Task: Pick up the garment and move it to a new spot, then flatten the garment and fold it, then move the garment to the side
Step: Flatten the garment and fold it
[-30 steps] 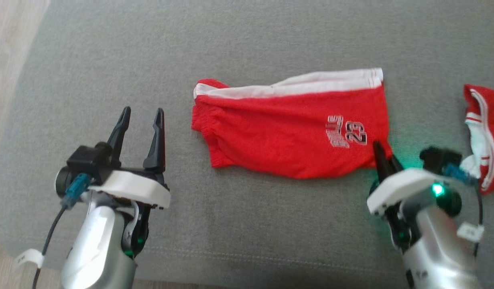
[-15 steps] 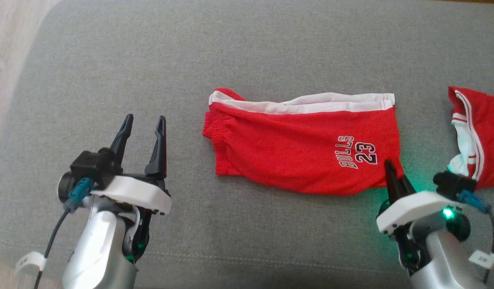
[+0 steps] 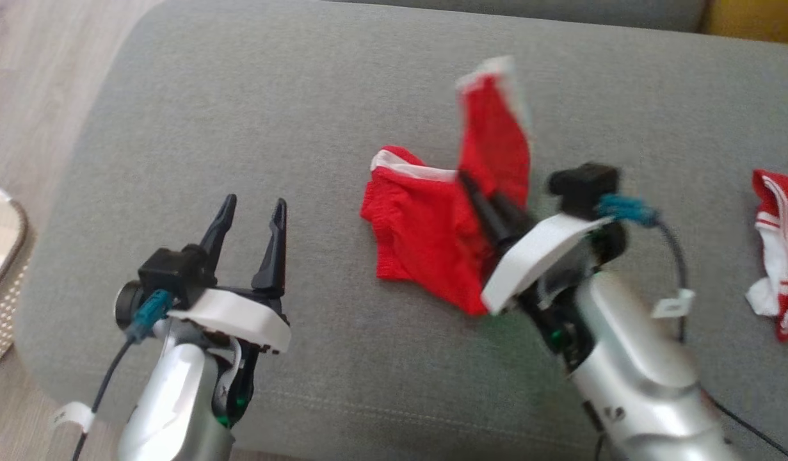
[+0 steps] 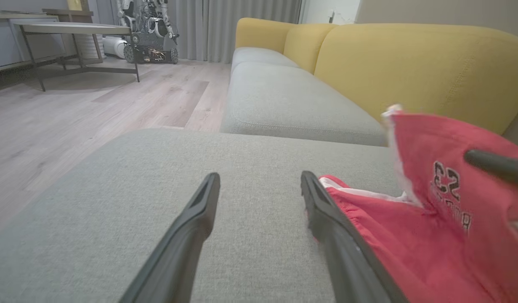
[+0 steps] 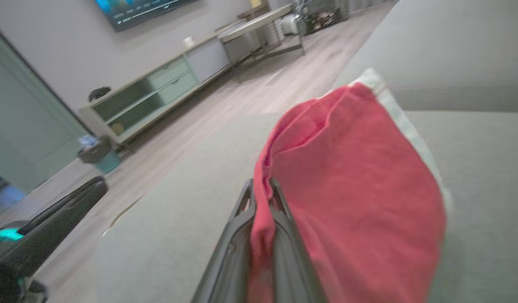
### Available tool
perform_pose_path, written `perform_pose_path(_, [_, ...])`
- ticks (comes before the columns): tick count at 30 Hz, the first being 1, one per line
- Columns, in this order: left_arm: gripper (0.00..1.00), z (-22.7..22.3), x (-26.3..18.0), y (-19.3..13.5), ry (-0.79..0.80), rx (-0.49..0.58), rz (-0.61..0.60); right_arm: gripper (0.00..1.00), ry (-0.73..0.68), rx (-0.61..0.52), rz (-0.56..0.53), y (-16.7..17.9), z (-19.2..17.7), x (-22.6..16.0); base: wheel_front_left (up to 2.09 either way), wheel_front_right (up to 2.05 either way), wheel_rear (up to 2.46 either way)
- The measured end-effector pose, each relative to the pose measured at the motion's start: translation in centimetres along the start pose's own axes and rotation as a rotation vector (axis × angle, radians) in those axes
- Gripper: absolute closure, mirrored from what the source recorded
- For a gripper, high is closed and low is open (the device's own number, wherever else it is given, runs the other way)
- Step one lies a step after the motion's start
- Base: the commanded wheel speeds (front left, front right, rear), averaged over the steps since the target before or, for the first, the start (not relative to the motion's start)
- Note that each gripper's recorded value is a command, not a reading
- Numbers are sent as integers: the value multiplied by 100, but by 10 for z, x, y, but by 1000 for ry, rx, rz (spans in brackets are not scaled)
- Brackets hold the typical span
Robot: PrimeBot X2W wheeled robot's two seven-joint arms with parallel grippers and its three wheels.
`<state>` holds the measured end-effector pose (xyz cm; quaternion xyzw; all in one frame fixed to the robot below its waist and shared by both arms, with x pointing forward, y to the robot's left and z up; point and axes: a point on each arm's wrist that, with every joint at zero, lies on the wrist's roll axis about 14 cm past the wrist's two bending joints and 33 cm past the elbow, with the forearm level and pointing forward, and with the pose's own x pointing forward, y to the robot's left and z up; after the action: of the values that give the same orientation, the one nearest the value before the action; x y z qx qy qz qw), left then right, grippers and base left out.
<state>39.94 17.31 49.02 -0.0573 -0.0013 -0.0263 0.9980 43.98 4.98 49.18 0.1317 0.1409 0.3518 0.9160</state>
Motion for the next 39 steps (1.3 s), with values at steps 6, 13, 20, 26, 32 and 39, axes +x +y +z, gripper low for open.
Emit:
perform_pose_path(6, [0, 1, -10, 9, 2, -1, 33, 100, 163, 57, 140, 47, -54, 8, 0, 0, 0])
perform_pose_path(13, [0, -5, -14, 17, 20, 0, 56, 0, 286, 54, 196, 63, -100, 6, 0, 0, 0])
perform_pose_path(20, [0, -10, -5, 9, 29, -6, 32, 0, 78, 13, 228, 66, -51, 18, 0, 0, 0])
perform_pose_path(26, [0, -4, 2, 2, 9, -7, 9, 0, -116, -22, 83, 18, 0, 16, 0, 0, 0])
perform_pose_path(32, [0, 3, 5, -2, -14, 8, -11, 0, -237, -80, -186, -62, 31, -22, 0, 0, 0])
perform_pose_path(39, [0, 8, 5, -8, -28, 23, -39, 0, -201, -105, -410, -112, 13, -88, 0, 0, 0])
